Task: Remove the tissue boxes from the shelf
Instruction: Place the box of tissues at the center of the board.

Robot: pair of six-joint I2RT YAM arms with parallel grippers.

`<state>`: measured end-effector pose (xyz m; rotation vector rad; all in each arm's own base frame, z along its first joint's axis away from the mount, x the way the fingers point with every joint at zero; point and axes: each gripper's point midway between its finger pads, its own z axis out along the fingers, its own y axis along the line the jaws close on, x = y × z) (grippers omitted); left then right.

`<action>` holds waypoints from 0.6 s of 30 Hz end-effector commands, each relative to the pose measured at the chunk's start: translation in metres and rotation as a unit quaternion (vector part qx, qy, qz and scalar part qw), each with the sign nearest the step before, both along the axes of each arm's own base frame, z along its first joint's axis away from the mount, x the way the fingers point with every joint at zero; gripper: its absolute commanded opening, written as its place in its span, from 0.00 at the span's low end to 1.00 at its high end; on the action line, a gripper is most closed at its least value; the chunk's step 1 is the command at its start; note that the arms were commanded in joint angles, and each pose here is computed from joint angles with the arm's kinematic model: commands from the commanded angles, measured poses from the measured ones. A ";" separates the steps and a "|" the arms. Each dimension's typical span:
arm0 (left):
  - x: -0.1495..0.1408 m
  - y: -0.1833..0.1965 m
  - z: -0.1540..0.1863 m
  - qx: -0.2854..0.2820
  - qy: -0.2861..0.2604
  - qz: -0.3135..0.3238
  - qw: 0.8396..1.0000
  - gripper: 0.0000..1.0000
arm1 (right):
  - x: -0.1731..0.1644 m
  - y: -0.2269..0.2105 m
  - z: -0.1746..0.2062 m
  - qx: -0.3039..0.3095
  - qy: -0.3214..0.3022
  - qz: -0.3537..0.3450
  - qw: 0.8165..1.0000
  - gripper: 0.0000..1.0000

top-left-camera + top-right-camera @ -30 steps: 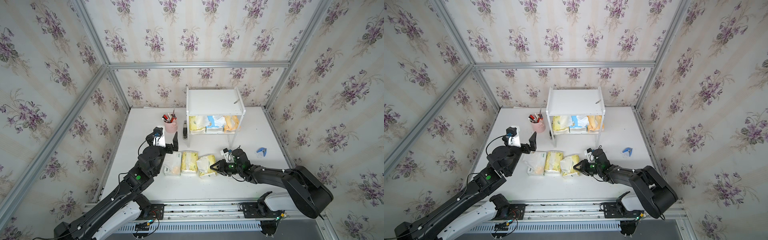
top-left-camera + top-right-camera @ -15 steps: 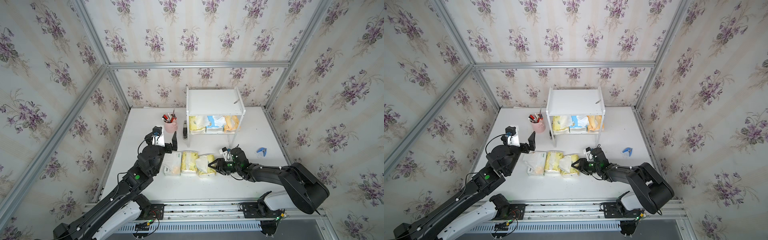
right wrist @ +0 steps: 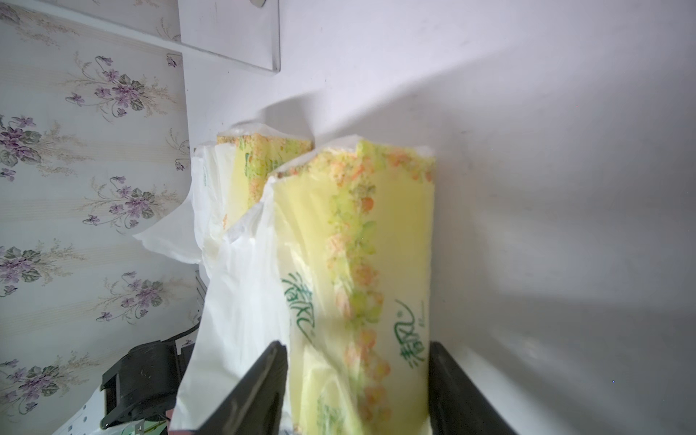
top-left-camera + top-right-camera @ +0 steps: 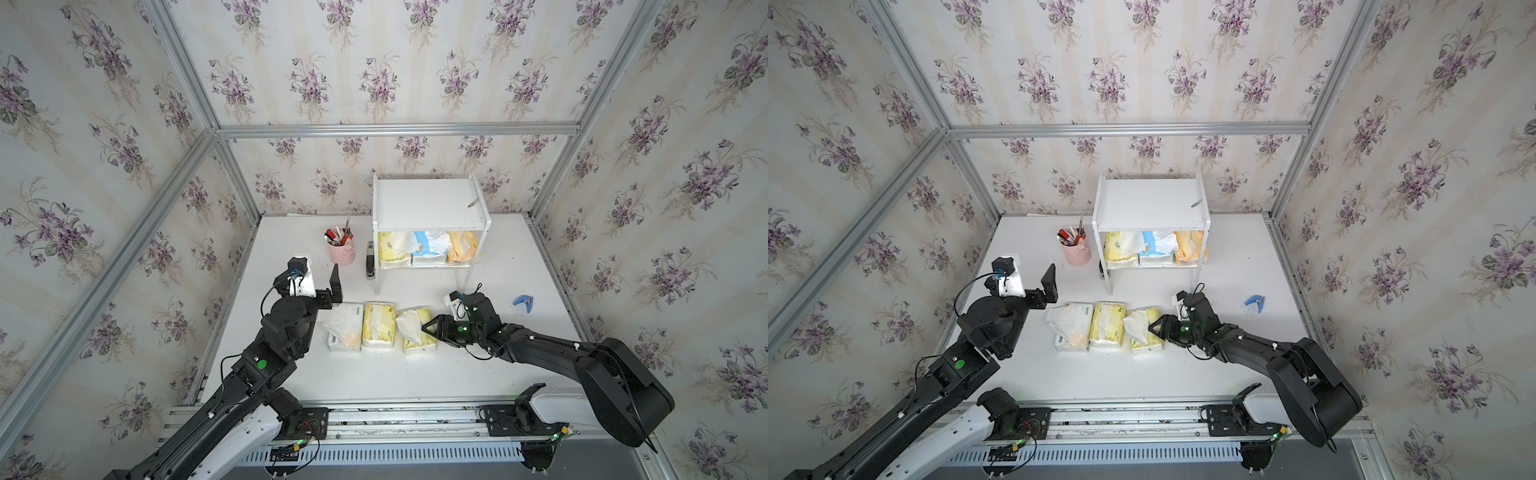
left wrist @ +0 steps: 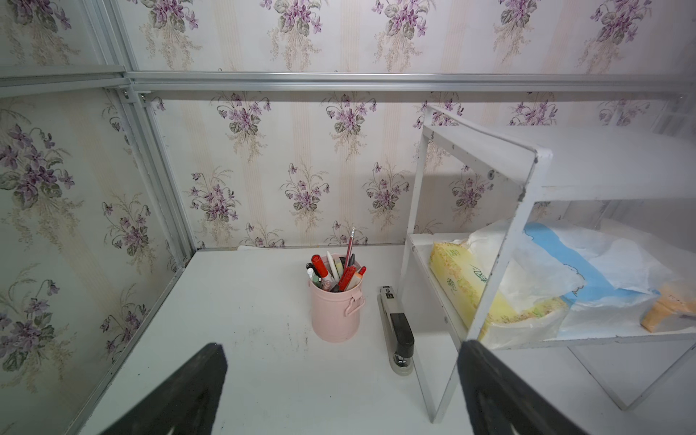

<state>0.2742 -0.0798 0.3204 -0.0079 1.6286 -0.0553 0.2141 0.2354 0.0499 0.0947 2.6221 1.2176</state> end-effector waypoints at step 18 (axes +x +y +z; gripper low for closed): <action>0.002 0.003 -0.007 0.001 0.010 0.005 1.000 0.99 | 0.003 0.006 0.007 -0.031 -0.028 0.053 0.998 0.61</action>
